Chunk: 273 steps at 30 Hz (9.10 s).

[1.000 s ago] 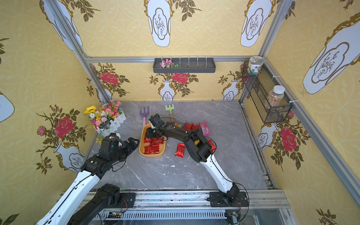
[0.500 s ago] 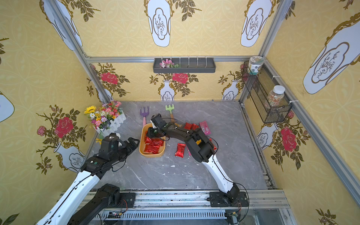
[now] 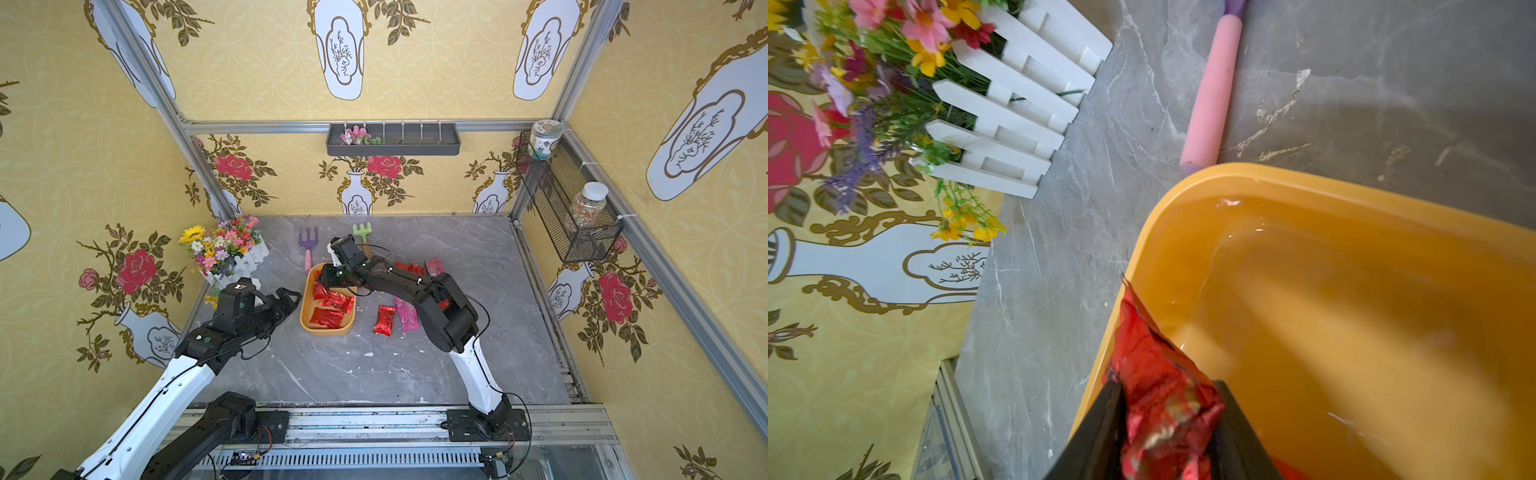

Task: Take the tea bags out of the storage box
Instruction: Pick up the tea bag from the storage box, then place the tea bag at the center of the board, then pick up the tea bag from the storage box, then place the tea bag at the center of the board.

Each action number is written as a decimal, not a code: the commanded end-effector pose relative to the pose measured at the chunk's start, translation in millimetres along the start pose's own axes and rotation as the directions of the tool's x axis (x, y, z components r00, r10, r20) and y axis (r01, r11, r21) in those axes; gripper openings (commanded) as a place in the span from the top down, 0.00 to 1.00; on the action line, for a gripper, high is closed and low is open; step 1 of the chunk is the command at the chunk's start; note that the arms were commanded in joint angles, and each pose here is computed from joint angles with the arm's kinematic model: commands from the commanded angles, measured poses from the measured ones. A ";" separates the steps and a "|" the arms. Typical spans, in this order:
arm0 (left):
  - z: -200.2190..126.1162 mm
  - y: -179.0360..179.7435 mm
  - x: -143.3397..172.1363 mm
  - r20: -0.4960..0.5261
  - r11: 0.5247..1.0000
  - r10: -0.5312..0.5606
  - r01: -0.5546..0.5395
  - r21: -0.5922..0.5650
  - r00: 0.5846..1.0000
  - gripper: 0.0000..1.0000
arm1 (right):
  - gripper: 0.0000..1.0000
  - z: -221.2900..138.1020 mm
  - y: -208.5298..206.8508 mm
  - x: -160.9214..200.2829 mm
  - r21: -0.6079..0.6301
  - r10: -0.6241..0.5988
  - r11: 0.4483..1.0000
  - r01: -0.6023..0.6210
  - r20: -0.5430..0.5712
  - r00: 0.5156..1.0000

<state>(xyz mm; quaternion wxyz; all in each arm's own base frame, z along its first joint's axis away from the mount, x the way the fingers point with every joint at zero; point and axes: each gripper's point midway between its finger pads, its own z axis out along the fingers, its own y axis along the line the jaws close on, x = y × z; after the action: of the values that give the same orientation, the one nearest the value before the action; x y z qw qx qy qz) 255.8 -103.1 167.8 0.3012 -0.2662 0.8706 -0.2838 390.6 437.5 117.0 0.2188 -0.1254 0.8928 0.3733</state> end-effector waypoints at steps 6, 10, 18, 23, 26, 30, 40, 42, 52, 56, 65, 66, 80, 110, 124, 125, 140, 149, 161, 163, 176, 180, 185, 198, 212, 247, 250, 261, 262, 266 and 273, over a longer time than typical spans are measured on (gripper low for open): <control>22.4 -57.6 18.6 -0.051 0.992 0.091 -0.086 0.094 0.995 0.03 | 0.62 -62.4 -17.2 -18.2 0.006 -0.005 1.000 0.004 0.090 0.996; 28.7 -70.6 25.6 -0.067 0.988 0.098 -0.089 0.125 0.993 0.03 | 0.63 -82.8 -25.1 -12.4 0.016 0.007 1.000 -0.009 0.088 0.996; 35.8 -82.7 36.6 -0.093 0.984 0.114 -0.099 0.148 0.989 0.03 | 0.63 -130.9 -33.5 20.8 0.062 -0.005 0.998 -0.001 0.089 0.996; 39.9 -91.7 49.6 -0.109 0.980 0.128 -0.110 0.164 0.986 0.03 | 0.62 -162.9 -37.6 59.2 0.076 0.013 0.997 -0.019 0.084 0.996; 41.5 -98.2 60.4 -0.122 0.978 0.146 -0.124 0.170 0.982 0.03 | 0.62 -179.3 -42.2 89.6 0.102 0.022 0.994 -0.029 0.071 0.997; 45.0 -101.7 75.7 -0.141 0.976 0.154 -0.128 0.178 0.978 0.03 | 0.61 -192.8 -49.2 131.1 0.113 0.054 0.992 -0.061 0.058 0.997; 51.4 -89.2 119.5 -0.206 0.978 0.159 -0.126 0.164 0.966 0.03 | 0.60 -189.5 -81.4 208.5 0.162 0.141 0.977 -0.141 0.011 0.990; 51.3 -86.0 125.6 -0.214 0.979 0.156 -0.122 0.162 0.964 0.03 | 0.60 -185.3 -85.8 214.0 0.162 0.151 0.975 -0.150 0.006 0.988; 38.9 -82.4 120.9 -0.182 0.978 0.150 -0.119 0.170 0.972 0.03 | 0.60 -172.7 -98.8 221.6 0.194 0.167 0.967 -0.162 -0.008 0.986; 29.9 -78.3 110.0 -0.138 0.980 0.154 -0.133 0.151 0.978 0.01 | 0.56 -184.5 -96.4 211.5 0.229 0.137 0.964 -0.136 0.015 0.991; 23.5 -63.5 76.4 -0.077 0.986 0.140 -0.132 0.104 0.987 0.00 | 0.47 -213.9 -72.8 169.5 0.298 -0.014 0.955 0.004 0.030 0.999; 24.5 -61.8 74.4 -0.080 0.986 0.134 -0.125 0.107 0.988 0.00 | 0.46 -213.5 -68.6 164.2 0.300 -0.033 0.954 0.025 0.021 0.999; 19.1 -44.6 24.3 -0.050 0.987 0.008 0.000 0.158 0.999 0.00 | 0.39 -158.9 -11.6 99.8 0.201 -0.409 0.869 0.451 -0.219 0.886; 5.9 5.8 12.1 -0.019 0.984 -0.121 0.122 0.132 0.993 0.00 | 0.30 3.9 -32.6 69.3 0.129 -0.624 0.622 0.772 -0.514 0.589; 5.5 16.4 17.2 -0.023 0.982 -0.143 0.145 0.123 0.989 0.00 | 0.35 24.4 -52.4 60.6 0.150 -0.594 0.648 0.746 -0.513 0.619; 5.5 16.5 17.0 -0.022 0.982 -0.143 0.145 0.123 0.989 0.00 | 0.35 25.8 -52.8 61.0 0.150 -0.592 0.650 0.745 -0.514 0.621; 5.4 15.6 17.5 -0.026 0.981 -0.144 0.146 0.128 0.989 0.00 | 0.44 31.0 -53.8 67.7 0.161 -0.550 0.693 0.703 -0.512 0.659; 4.2 10.7 16.4 -0.029 0.979 -0.140 0.143 0.144 0.990 0.00 | 0.51 25.5 -42.4 64.2 0.199 -0.537 0.708 0.678 -0.473 0.699; -11.7 -8.2 1.4 0.008 0.980 -0.110 0.107 0.168 0.994 0.00 | 0.52 -13.5 9.0 30.2 0.199 -0.543 0.768 0.609 -0.304 0.783; -15.6 -12.5 -2.3 0.018 0.981 -0.098 0.094 0.170 0.995 0.00 | 0.52 -22.5 17.8 24.8 0.200 -0.542 0.775 0.599 -0.276 0.794; -17.6 -69.5 3.4 -0.003 0.974 0.017 -0.016 0.224 1.000 0.02 | 0.54 -110.4 49.9 13.1 0.238 -0.492 0.828 0.508 -0.124 0.861; -1.4 -82.3 27.6 -0.048 0.974 0.058 -0.046 0.223 0.997 0.02 | 0.54 -146.8 38.0 28.1 0.294 -0.448 0.840 0.457 -0.103 0.888; 13.4 -84.8 44.1 -0.083 0.972 0.059 -0.039 0.232 0.995 0.02 | 0.53 -189.7 -2.6 67.7 0.401 -0.351 0.840 0.365 -0.111 0.930; 38.1 -102.8 108.0 -0.184 0.967 0.148 -0.103 0.234 0.972 0.02 | 0.53 -223.0 -103.1 176.8 0.565 -0.099 0.811 0.151 -0.121 0.988; 25.3 -90.9 105.8 -0.155 0.971 0.133 -0.097 0.218 0.979 0.01 | 0.48 -200.1 -152.3 221.3 0.644 0.001 0.757 0.110 -0.169 0.986; 11.5 3.0 14.0 -0.030 0.981 -0.122 0.125 0.146 0.992 0.00 | 0.35 -114.8 6.4 98.3 0.231 -0.472 0.805 0.547 -0.310 0.825; 12.4 10.9 11.6 -0.031 0.979 -0.144 0.147 0.140 0.989 0.00 | 0.35 -94.0 14.1 96.0 0.186 -0.490 0.801 0.569 -0.343 0.801; 6.1 26.6 3.1 -0.003 0.974 -0.191 0.189 0.127 0.982 0.00 | 0.33 -29.5 25.7 97.0 0.105 -0.553 0.753 0.650 -0.436 0.710; 5.1 27.3 3.1 -0.001 0.974 -0.190 0.189 0.125 0.982 0.00 | 0.33 -25.2 24.1 98.4 0.101 -0.554 0.750 0.654 -0.445 0.704; -4.6 34.6 -0.8 0.046 0.973 -0.208 0.202 0.108 0.977 0.00 | 0.31 -9.5 14.8 105.1 0.098 -0.554 0.737 0.669 -0.478 0.681; -18.7 37.6 -4.6 0.089 0.969 -0.229 0.219 0.113 0.969 0.00 | 0.30 12.9 3.9 120.9 0.092 -0.563 0.708 0.701 -0.526 0.638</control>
<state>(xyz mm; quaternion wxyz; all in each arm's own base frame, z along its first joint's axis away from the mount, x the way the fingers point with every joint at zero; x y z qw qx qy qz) 239.2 -70.9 160.4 0.3282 -0.3554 0.7992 -0.3567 291.1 440.3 58.4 0.1379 -0.4684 0.8658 0.1095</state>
